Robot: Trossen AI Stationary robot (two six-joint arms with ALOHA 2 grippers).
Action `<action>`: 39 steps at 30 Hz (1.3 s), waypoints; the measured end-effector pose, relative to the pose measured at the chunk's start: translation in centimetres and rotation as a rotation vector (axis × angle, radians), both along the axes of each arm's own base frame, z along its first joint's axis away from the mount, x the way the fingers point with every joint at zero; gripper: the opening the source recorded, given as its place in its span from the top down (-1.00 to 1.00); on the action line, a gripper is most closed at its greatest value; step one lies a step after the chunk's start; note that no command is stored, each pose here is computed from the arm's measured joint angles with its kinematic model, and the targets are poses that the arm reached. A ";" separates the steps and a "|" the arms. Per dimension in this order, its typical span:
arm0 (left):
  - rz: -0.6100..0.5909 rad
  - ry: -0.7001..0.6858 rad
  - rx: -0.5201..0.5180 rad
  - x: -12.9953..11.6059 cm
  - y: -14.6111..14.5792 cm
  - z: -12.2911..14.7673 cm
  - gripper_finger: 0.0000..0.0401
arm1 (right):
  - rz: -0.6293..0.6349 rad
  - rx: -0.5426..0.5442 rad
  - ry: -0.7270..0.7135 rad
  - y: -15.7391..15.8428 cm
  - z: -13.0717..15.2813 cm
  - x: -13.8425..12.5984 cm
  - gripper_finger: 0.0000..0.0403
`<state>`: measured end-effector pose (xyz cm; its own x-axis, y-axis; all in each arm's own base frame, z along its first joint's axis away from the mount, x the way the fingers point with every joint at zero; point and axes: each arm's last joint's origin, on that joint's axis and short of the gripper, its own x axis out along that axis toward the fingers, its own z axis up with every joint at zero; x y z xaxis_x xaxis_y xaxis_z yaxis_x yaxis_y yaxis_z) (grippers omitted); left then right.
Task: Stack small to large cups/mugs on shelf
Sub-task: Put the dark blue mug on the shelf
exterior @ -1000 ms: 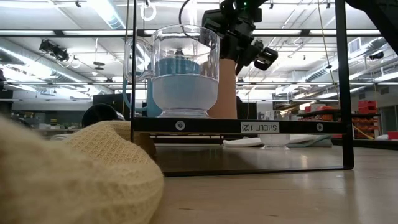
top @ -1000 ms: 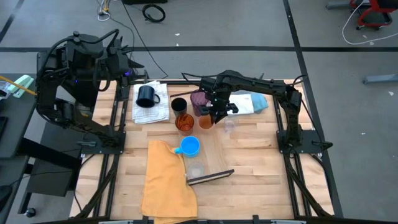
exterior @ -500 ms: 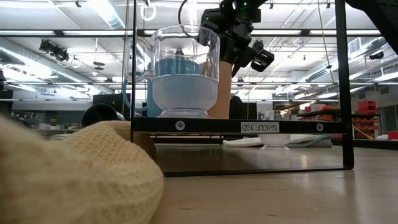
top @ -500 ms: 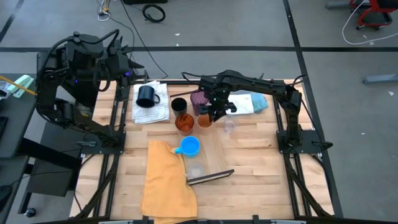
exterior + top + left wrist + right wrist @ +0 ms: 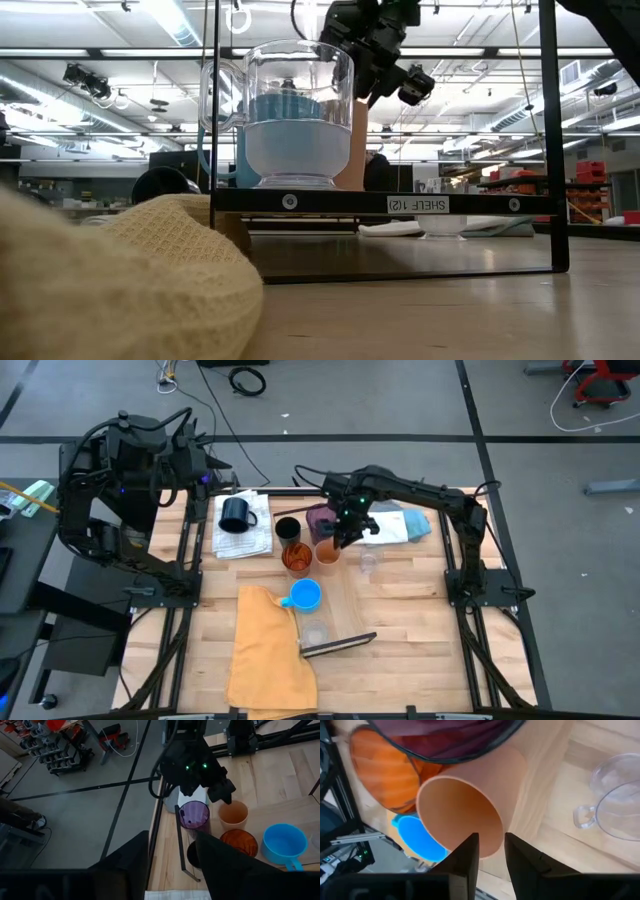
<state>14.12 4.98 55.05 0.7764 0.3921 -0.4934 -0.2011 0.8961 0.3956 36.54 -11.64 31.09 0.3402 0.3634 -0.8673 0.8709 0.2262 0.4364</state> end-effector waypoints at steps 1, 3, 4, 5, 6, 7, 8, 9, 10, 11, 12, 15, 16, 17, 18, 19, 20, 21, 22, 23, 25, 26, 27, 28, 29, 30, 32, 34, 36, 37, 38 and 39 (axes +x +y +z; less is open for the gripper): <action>0.000 0.000 0.000 0.0 0.0 0.0 0.13 | -0.003 -0.003 -0.003 -0.1 0.1 0.0 0.50; 0.000 0.001 0.000 0.0 0.0 0.0 0.14 | 0.003 -0.004 0.001 -0.1 0.4 -0.2 0.50; 0.000 0.005 -0.001 0.0 0.0 0.0 0.14 | 0.009 -0.005 0.005 -0.2 0.6 -0.3 0.50; 0.000 0.011 -0.003 -0.1 0.0 -0.1 0.14 | 0.016 -0.004 0.012 -0.2 0.8 -0.5 0.50; 0.000 0.014 -0.005 -0.1 0.0 -0.1 0.14 | 0.025 -0.002 0.022 -0.2 0.9 -0.7 0.50; 0.000 0.014 -0.005 -0.1 0.0 -0.1 0.13 | 0.035 -0.002 0.029 -0.1 1.2 -0.9 0.50; 0.000 0.014 -0.005 -0.1 0.0 -0.1 0.13 | 0.046 -0.004 0.032 -0.2 1.4 -1.0 0.50; 0.001 0.014 -0.006 -0.1 0.0 -0.1 0.12 | 0.056 -0.005 0.033 -0.2 1.7 -1.2 0.50; 0.002 0.013 -0.007 -0.1 0.0 -0.1 0.12 | 0.073 -0.008 0.035 -0.1 2.0 -1.4 0.50; 0.003 0.012 -0.008 -0.1 0.0 -0.1 0.11 | 0.091 -0.015 0.038 0.1 2.4 -1.5 0.50; 0.005 0.010 -0.013 -0.1 0.0 -0.1 0.11 | 0.117 -0.032 0.045 0.3 2.9 -1.8 0.50; 0.001 0.014 -0.028 -0.1 -0.1 -0.2 0.10 | 0.220 -0.110 0.014 1.5 4.2 -1.9 0.51; -0.007 0.012 -0.037 -0.1 -0.1 -0.2 0.09 | 0.254 -0.137 -0.009 2.0 4.7 -2.0 0.51; -0.019 0.011 -0.047 -0.1 -0.1 -0.2 0.09 | 0.282 -0.159 -0.025 2.7 5.3 -2.1 0.51; -0.030 0.012 -0.054 -0.1 -0.2 -0.3 0.08 | 0.302 -0.189 -0.050 3.3 6.1 -2.4 0.52; -0.043 0.009 -0.062 -0.1 -0.2 -0.3 0.08 | 0.315 -0.231 -0.071 4.0 7.0 -2.8 0.52; -0.057 0.007 -0.069 0.0 -0.3 -0.3 0.07 | 0.323 -0.283 -0.080 4.8 7.8 -3.4 0.53; -0.070 0.005 -0.077 0.0 -0.3 -0.3 0.07 | 0.327 -0.338 -0.089 5.7 8.7 -4.0 0.54; -0.084 0.001 -0.085 0.0 -0.4 -0.3 0.06 | 0.327 -0.400 -0.099 6.7 9.7 -4.7 0.55; -0.098 -0.003 -0.092 0.0 -0.4 -0.2 0.06 | 0.326 -0.457 -0.107 7.8 10.5 -5.6 0.56; -0.133 -0.022 -0.106 0.2 -0.5 -0.1 0.06 | 0.318 -0.566 -0.143 10.1 12.4 -7.6 0.58; -0.156 -0.033 -0.116 0.3 -0.5 -0.1 0.07 | 0.293 -0.626 -0.161 11.2 13.2 -8.7 0.58; -0.180 -0.048 -0.124 0.4 -0.6 0.0 0.07 | 0.265 -0.683 -0.182 12.3 14.0 -9.8 0.59; -0.204 -0.066 -0.130 0.5 -0.6 0.2 0.08 | 0.244 -0.732 -0.206 13.2 14.6 -10.7 0.60; -0.227 -0.085 -0.135 0.6 -0.7 0.3 0.08 | 0.221 -0.775 -0.236 14.1 15.2 -11.6 0.60; -0.246 -0.104 -0.137 0.6 -0.7 0.5 0.08 | 0.198 -0.808 -0.258 14.9 15.6 -12.4 0.61; -0.279 -0.140 -0.144 1.0 -0.7 0.8 0.08 | 0.163 -0.864 -0.305 16.2 16.4 -13.9 0.61; -0.286 -0.167 -0.147 1.2 -0.7 1.0 0.07 | 0.158 -0.911 -0.356 17.2 17.1 -15.3 0.62; -0.277 -0.172 -0.141 1.4 -0.6 1.0 0.06 | 0.175 -0.952 -0.395 17.9 17.5 -16.4 0.62; -0.271 -0.165 -0.141 1.6 -0.5 0.9 0.06 | 0.196 -0.962 -0.413 18.2 17.7 -16.8 0.62; -0.265 -0.162 -0.145 1.8 -0.4 0.9 0.07 | 0.224 -0.968 -0.426 18.4 17.8 -17.2 0.62; -0.255 -0.157 -0.161 1.8 -0.4 0.8 0.07 | 0.249 -0.973 -0.439 18.6 18.0 -17.6 0.62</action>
